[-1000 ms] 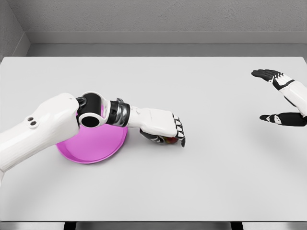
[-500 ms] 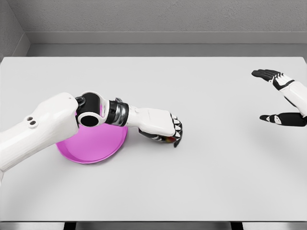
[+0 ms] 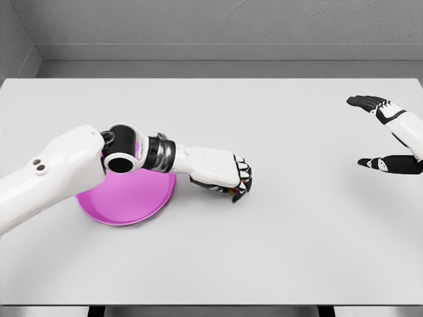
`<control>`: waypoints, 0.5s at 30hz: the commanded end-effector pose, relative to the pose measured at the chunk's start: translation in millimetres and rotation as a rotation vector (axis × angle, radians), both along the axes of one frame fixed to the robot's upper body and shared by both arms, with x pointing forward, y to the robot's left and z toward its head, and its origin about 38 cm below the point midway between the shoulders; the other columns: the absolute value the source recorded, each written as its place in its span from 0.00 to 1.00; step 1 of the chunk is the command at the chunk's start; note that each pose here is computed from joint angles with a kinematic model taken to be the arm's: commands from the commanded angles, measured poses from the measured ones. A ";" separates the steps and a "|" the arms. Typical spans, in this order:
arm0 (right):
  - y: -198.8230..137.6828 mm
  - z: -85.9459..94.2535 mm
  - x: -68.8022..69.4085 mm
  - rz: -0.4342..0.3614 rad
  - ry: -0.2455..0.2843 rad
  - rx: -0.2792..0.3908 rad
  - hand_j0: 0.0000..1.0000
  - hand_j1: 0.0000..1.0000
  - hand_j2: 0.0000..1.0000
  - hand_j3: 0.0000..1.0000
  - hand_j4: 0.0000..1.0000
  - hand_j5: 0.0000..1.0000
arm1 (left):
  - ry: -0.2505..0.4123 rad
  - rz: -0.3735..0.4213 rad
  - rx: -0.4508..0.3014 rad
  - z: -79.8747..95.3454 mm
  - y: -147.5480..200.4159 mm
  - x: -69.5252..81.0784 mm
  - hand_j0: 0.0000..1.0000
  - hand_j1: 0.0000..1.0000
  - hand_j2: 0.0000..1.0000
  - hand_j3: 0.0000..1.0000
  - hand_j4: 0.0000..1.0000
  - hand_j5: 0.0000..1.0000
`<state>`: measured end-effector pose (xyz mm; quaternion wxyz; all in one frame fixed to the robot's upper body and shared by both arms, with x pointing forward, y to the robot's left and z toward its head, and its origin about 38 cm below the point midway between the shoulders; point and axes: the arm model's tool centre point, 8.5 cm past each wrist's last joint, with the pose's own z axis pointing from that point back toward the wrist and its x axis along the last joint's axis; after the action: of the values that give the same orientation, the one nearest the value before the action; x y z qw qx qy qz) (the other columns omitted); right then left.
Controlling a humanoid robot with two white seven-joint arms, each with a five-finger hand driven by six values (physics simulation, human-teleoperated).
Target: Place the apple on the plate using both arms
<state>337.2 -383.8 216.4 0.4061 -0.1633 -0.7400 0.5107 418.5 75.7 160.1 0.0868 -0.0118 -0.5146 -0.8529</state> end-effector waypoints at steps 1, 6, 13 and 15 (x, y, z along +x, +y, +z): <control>-0.3 0.7 0.0 0.000 0.000 0.008 1.00 1.00 1.00 1.00 1.00 1.00 | 0.000 -0.001 -0.006 2.5 1.5 -1.1 0.43 0.43 0.43 0.43 0.43 0.43; -0.3 0.7 0.0 0.000 0.000 0.008 1.00 1.00 1.00 1.00 1.00 1.00 | -0.009 0.012 0.003 5.6 14.1 -0.2 0.43 0.43 0.43 0.43 0.43 0.43; -0.3 0.7 0.0 0.000 0.000 0.008 1.00 1.00 1.00 1.00 1.00 1.00 | -0.026 0.010 -0.004 17.3 26.4 -3.7 0.43 0.43 0.43 0.43 0.43 0.43; -0.3 0.7 0.0 0.000 0.000 0.008 1.00 1.00 1.00 1.00 1.00 1.00 | -0.036 0.010 -0.006 21.8 31.2 -4.9 0.43 0.43 0.43 0.43 0.43 0.43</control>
<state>337.2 -383.8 216.4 0.4061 -0.1633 -0.7400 0.5107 414.0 102.2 177.1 0.0814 0.0024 -0.5158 -0.8528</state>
